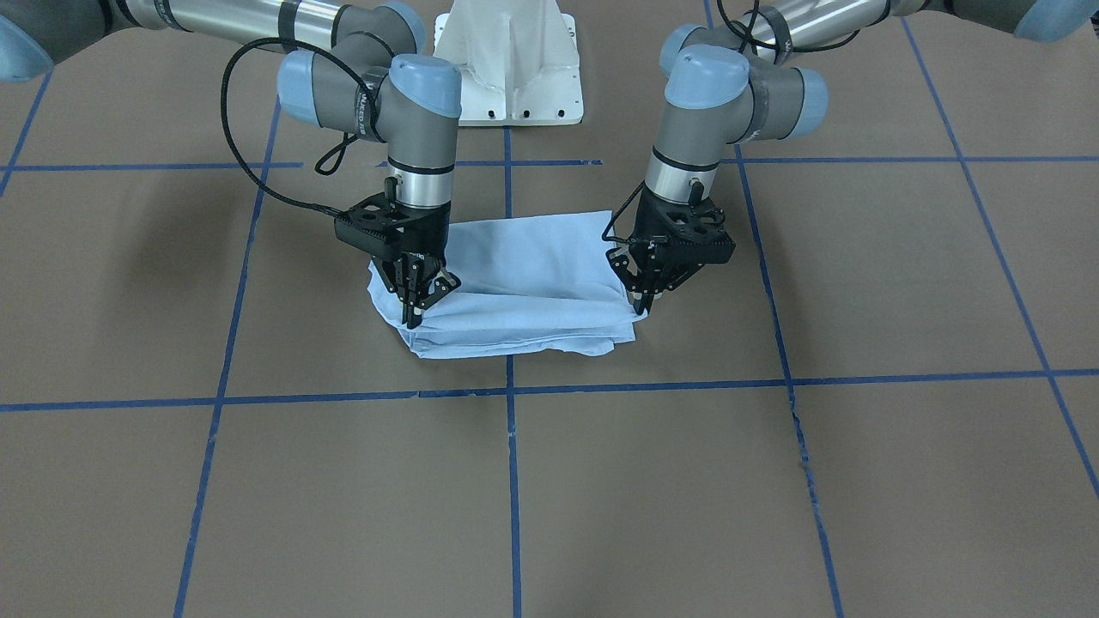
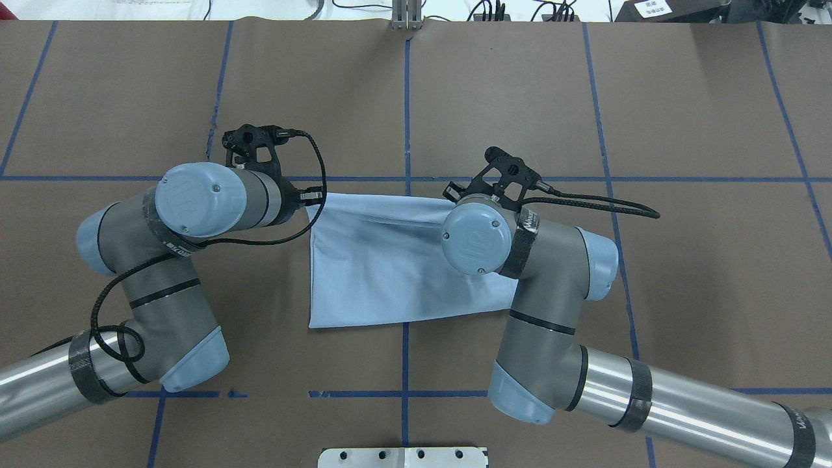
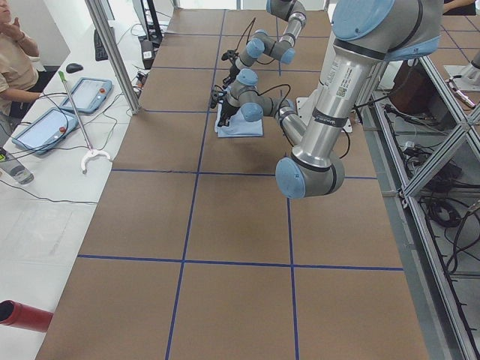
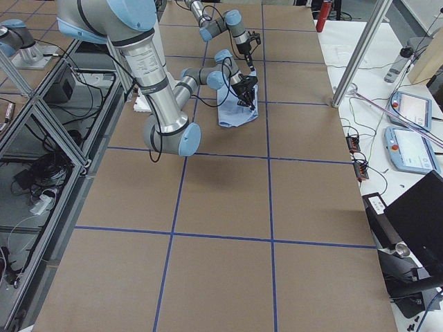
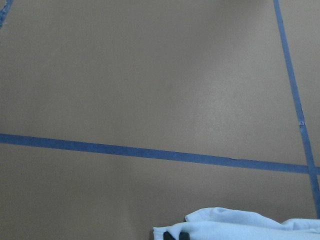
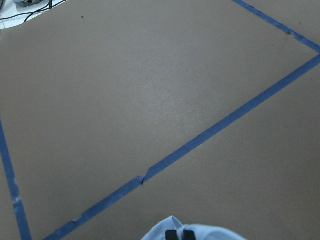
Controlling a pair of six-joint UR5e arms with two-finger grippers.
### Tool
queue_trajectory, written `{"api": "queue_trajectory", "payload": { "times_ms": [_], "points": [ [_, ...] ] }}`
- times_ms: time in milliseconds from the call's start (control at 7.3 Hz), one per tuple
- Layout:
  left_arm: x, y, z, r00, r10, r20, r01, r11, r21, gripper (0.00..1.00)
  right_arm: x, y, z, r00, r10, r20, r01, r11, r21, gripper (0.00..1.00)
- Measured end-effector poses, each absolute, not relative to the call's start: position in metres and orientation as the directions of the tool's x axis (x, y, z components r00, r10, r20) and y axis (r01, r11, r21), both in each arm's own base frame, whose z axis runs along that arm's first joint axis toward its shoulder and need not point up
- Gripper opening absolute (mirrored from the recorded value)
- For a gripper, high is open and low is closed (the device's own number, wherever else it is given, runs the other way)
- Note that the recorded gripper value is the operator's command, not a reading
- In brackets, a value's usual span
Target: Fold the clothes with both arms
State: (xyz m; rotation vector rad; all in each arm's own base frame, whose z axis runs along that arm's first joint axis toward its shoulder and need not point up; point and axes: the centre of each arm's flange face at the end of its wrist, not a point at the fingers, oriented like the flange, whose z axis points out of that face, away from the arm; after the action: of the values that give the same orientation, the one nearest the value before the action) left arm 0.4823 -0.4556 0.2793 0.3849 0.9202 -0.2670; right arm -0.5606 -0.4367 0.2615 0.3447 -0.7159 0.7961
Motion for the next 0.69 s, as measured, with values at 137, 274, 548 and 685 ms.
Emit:
{"api": "queue_trajectory", "payload": {
  "times_ms": [137,274,548,685],
  "points": [
    [0.482,-0.455,0.278,0.578,-0.058,-0.814,0.383,0.900,0.208,1.00,-0.567,-0.441,0.267,0.509,0.499,0.701,-0.731,0.681,0.046,1.00],
    [0.479,-0.453,0.275,0.573,-0.054,-0.818,0.381,0.901,0.208,1.00,-0.570,-0.443,0.266,0.525,0.460,0.716,-0.705,0.706,0.063,1.00],
    [0.468,-0.444,0.260,0.548,-0.008,-0.837,0.340,0.916,0.213,1.00,-0.562,-0.436,0.244,0.545,0.368,0.753,-0.626,0.777,0.073,1.00],
    [0.464,-0.441,0.254,0.539,0.009,-0.842,0.326,0.920,0.218,1.00,-0.560,-0.426,0.236,0.564,0.318,0.762,-0.583,0.807,0.095,1.00]
  ]
}}
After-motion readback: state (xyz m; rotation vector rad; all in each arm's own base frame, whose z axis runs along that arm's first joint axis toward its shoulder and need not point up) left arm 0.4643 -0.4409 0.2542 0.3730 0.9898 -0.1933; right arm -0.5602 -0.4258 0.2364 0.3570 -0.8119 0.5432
